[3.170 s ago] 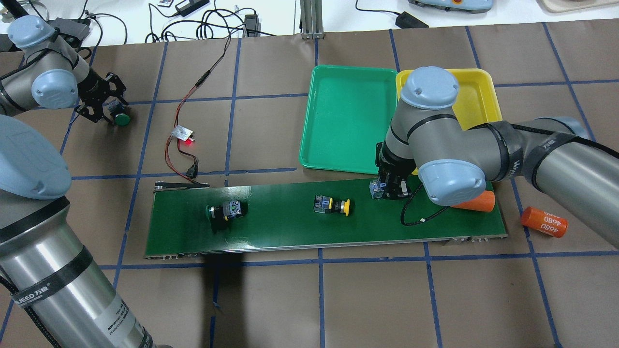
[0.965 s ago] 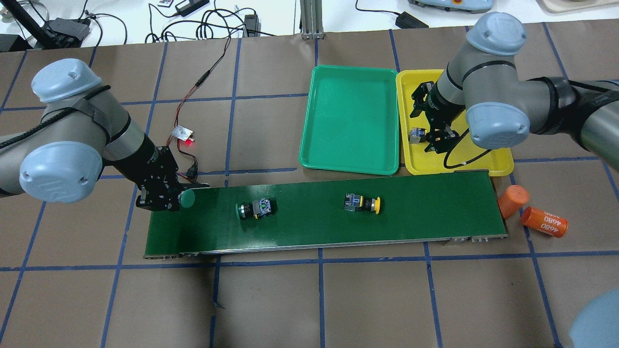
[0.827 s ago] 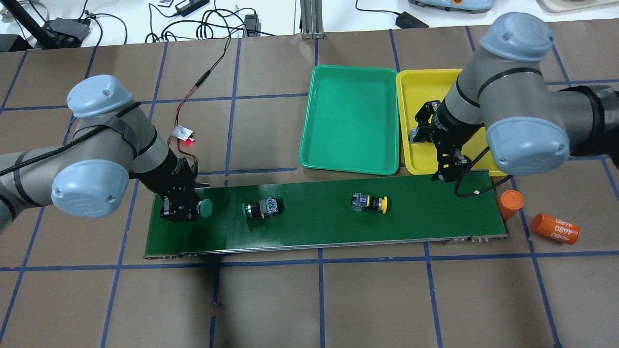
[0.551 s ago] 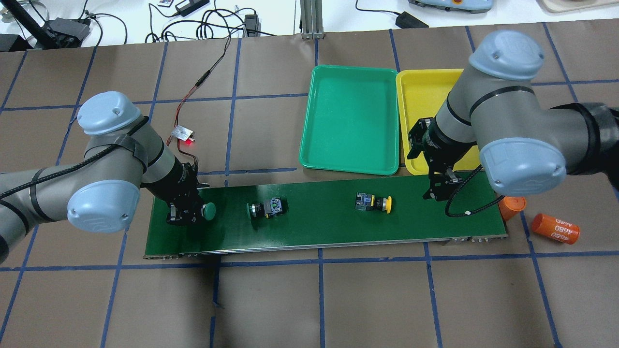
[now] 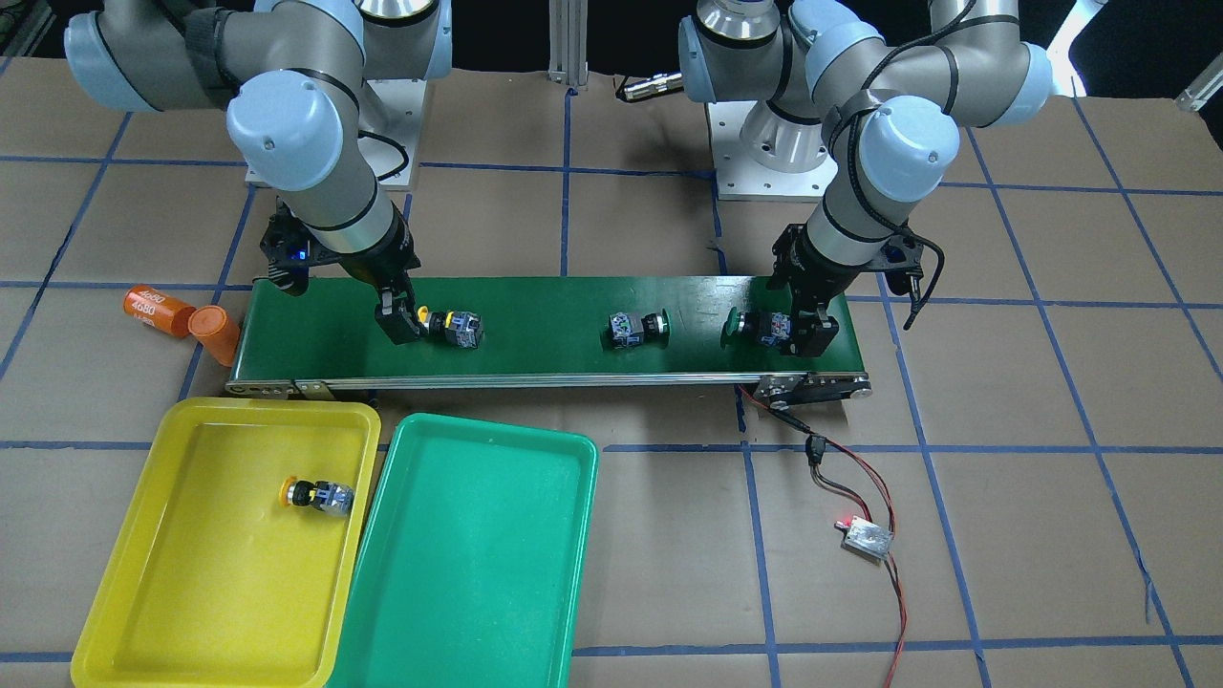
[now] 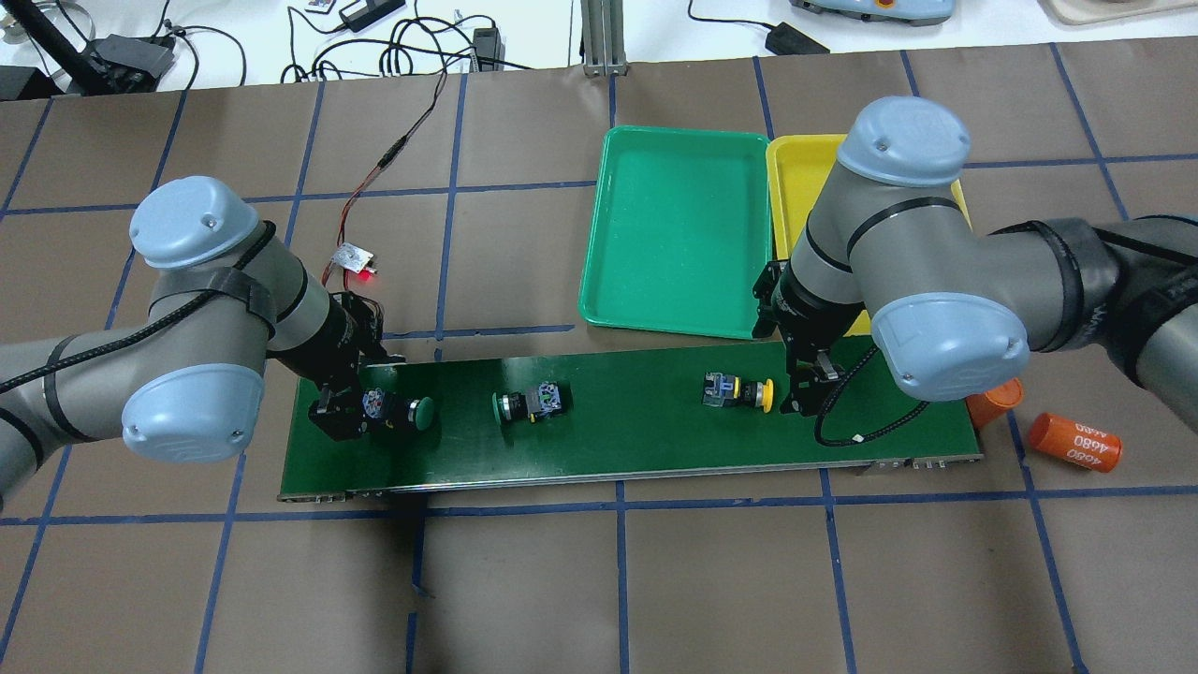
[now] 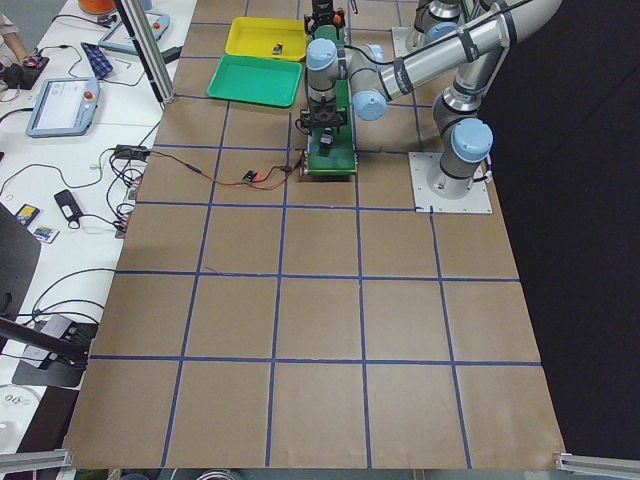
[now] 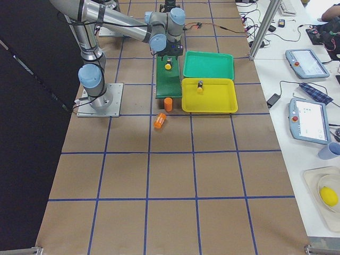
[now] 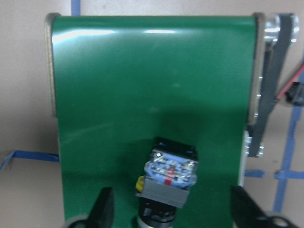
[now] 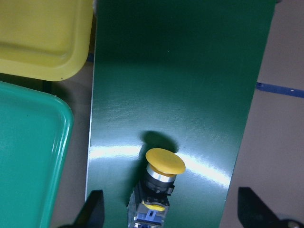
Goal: Sort buttons by color to trays
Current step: 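Place the green-capped button on the belt while right gripper grasps next yellow-capped button, then lift the yellow-capped button into the yellow tray while left gripper withdraws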
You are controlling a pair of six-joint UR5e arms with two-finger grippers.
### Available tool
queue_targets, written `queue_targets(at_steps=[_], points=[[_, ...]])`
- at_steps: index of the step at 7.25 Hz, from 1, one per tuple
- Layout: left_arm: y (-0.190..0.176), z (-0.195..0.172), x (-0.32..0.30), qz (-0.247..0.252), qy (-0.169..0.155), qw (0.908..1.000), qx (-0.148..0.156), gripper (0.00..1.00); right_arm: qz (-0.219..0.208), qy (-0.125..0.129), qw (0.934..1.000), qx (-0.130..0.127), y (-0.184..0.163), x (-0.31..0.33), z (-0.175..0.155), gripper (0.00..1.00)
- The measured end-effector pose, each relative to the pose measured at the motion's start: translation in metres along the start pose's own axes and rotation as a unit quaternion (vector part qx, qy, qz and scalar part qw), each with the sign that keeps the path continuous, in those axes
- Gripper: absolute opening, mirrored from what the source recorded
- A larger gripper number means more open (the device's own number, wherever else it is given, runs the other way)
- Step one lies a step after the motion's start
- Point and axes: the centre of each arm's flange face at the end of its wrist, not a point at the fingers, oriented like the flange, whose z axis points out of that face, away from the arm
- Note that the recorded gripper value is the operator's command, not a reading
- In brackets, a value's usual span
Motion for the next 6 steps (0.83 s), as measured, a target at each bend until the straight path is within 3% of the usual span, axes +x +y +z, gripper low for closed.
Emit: queue_targets(at_steps=[2,3,4,5,6], points=[[0.002,-0.062,0.029,0.009,0.042,0.9991,0.002,1.0,0.0,0.013,0.9999,-0.001,0.0,-0.005,0.013,1.0],[0.002,-0.097,0.04,0.036,0.055,0.9978,0.005,1.0,0.001,0.018,0.9998,-0.001,-0.002,-0.009,0.02,1.0],[-0.004,-0.13,0.051,0.089,0.058,0.9941,0.022,1.0,0.001,0.019,0.9998,0.0,-0.003,-0.013,0.025,1.0],[-0.015,-0.153,0.059,0.158,0.045,0.9847,0.06,1.0,0.001,0.022,0.9998,0.0,-0.004,-0.014,0.031,1.0],[-0.023,-0.166,0.062,0.243,0.022,0.9651,0.094,1.0,0.001,0.024,0.9997,0.0,-0.004,-0.015,0.036,0.62]])
